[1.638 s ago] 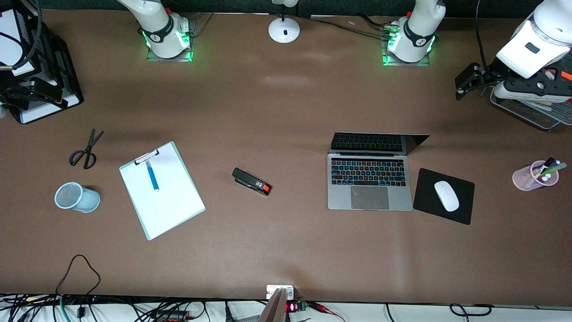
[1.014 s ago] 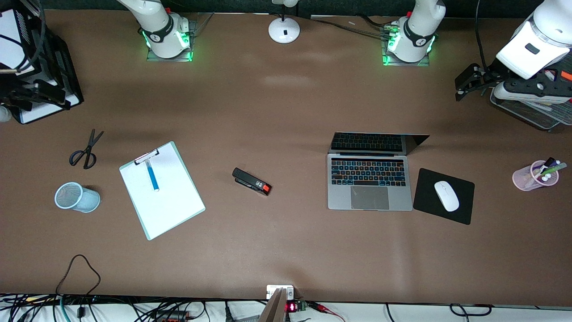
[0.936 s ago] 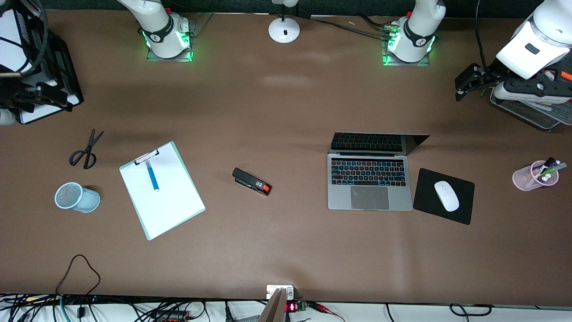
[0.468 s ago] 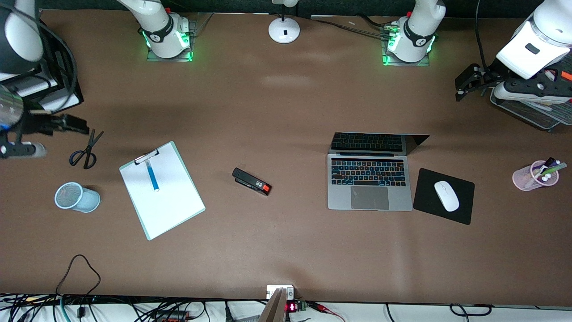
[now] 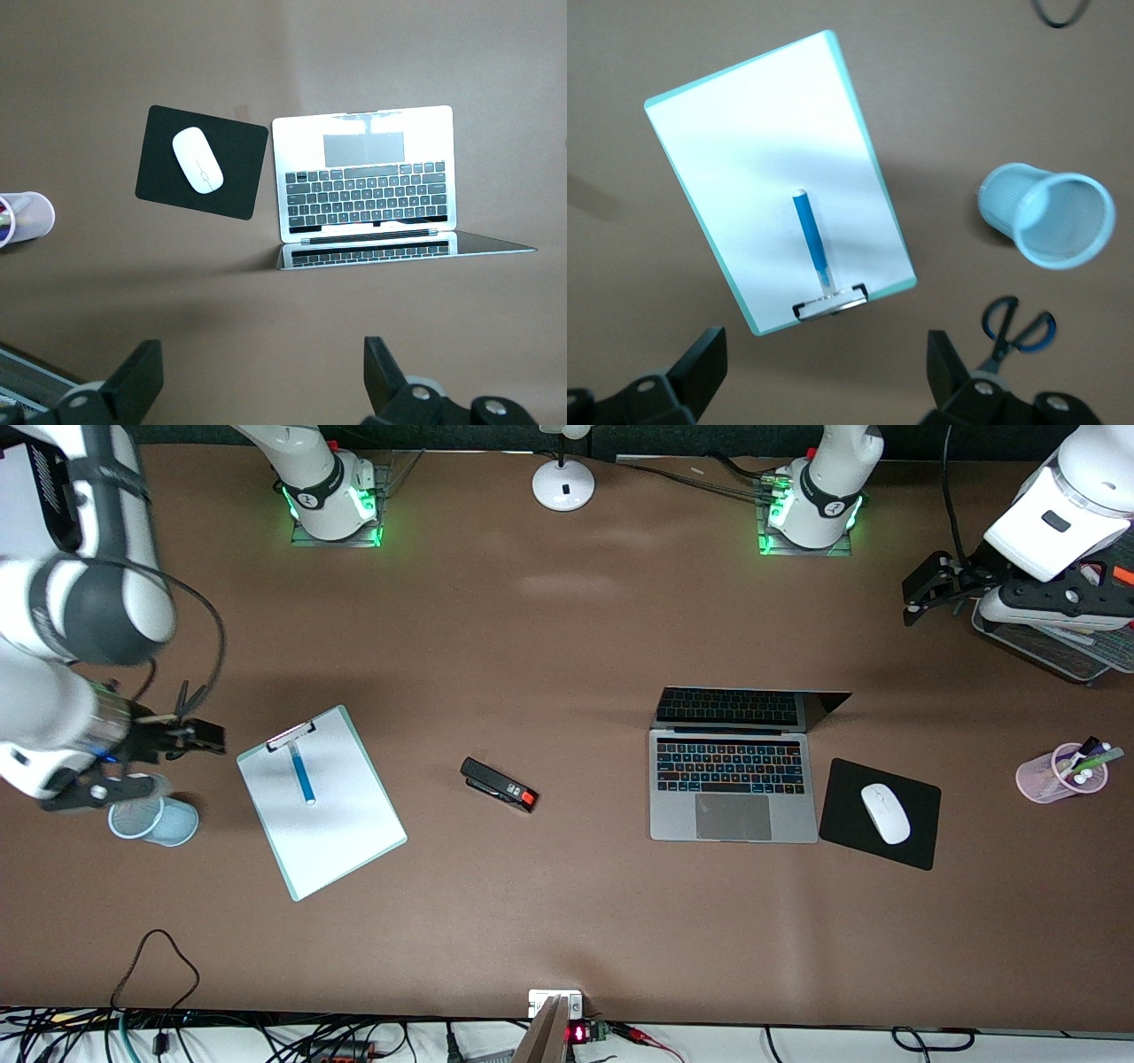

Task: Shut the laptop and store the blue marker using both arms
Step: 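Reach the right gripper down to the blue marker on the clipboard, then grasp the blue marker with the right gripper while the left gripper approaches the laptop, then lower the left gripper onto the laptop screen edge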

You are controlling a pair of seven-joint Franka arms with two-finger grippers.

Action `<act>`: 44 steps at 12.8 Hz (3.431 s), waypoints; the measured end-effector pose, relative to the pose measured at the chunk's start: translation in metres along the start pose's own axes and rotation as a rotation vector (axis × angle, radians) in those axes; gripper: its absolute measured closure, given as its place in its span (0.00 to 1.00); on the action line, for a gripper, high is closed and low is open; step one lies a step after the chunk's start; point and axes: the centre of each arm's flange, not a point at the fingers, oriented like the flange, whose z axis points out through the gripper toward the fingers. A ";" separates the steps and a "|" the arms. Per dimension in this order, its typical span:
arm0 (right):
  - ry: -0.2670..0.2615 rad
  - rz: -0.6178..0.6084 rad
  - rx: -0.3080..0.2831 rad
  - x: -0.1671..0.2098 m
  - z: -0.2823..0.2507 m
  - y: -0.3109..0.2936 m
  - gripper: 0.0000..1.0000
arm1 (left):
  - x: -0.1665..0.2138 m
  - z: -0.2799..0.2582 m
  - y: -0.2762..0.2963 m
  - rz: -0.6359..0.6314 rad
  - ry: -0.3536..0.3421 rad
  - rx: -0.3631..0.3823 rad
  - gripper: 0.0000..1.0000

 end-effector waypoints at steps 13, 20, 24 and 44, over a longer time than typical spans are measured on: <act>-0.029 -0.249 -0.012 0.053 0.161 -0.033 0.00 | 0.010 0.020 0.009 0.018 -0.034 -0.002 0.00; -0.027 -0.271 -0.016 0.058 0.198 -0.034 0.05 | 0.023 0.054 0.012 0.025 -0.098 -0.007 0.00; -0.050 -0.269 -0.011 0.056 0.214 -0.033 0.15 | 0.034 0.088 0.011 0.025 -0.162 -0.012 0.00; -0.080 -0.270 -0.003 0.048 0.227 -0.035 0.53 | 0.015 0.204 0.071 -0.020 -0.503 0.094 0.00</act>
